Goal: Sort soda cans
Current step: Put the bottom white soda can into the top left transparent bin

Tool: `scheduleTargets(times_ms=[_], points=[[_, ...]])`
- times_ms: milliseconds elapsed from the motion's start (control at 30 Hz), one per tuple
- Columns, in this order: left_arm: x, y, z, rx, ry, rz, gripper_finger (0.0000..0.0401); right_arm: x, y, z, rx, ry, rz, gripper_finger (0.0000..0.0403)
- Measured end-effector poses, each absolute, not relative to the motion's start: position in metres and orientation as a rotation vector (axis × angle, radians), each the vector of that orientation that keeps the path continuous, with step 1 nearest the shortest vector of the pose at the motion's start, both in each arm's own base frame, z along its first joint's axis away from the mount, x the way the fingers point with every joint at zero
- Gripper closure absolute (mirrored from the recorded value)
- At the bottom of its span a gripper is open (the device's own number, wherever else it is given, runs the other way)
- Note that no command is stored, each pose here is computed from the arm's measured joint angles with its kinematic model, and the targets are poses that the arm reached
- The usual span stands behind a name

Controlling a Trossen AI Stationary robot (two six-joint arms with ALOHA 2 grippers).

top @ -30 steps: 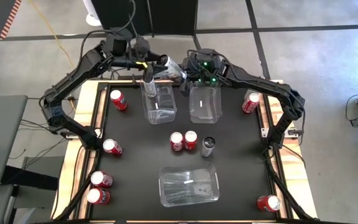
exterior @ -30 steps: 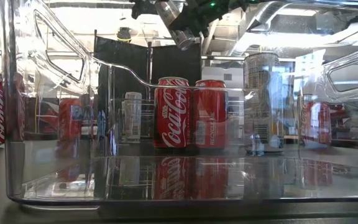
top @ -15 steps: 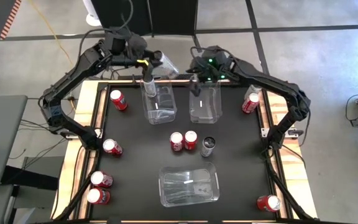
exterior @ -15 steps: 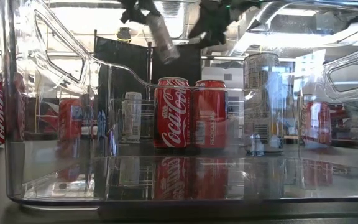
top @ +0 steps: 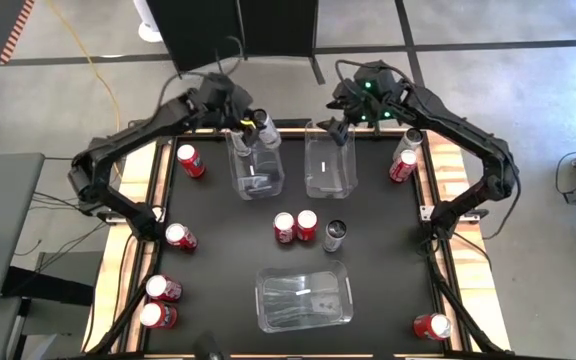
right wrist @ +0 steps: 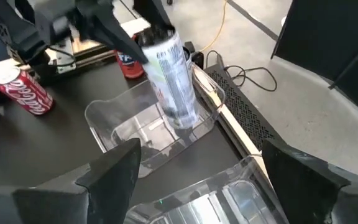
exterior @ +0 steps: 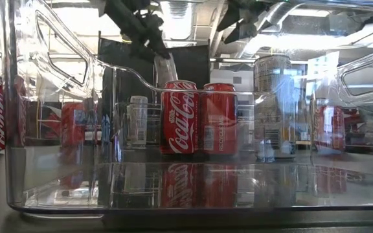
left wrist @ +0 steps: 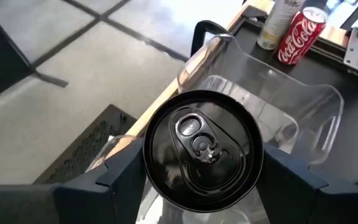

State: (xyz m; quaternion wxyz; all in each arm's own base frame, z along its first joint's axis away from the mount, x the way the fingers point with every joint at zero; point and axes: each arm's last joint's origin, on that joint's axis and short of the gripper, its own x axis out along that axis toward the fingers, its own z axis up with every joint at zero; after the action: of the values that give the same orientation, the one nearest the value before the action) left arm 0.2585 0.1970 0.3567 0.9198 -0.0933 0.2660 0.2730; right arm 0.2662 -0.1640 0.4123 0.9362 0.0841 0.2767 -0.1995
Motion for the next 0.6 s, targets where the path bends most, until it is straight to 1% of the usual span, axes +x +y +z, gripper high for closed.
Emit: scheduleTargets(times_ms=[100, 333, 600], points=[[0.26, 0.199, 0.34, -0.177, 0.549, 0.579, 0.0156, 0.267, -0.161, 0.411, 0.177, 0.581, -0.399, 0.0055], [0.261, 0.205, 0.33, -0.093, 0.625, 0.623, 0.0156, 0.269, -0.157, 0.41, 0.173, 0.585, -0.384, 0.0055], [0.283, 0.217, 0.283, -0.112, 0.796, 0.549, 0.0156, 0.271, -0.154, 0.409, 0.18, 0.601, -0.374, 0.0055]])
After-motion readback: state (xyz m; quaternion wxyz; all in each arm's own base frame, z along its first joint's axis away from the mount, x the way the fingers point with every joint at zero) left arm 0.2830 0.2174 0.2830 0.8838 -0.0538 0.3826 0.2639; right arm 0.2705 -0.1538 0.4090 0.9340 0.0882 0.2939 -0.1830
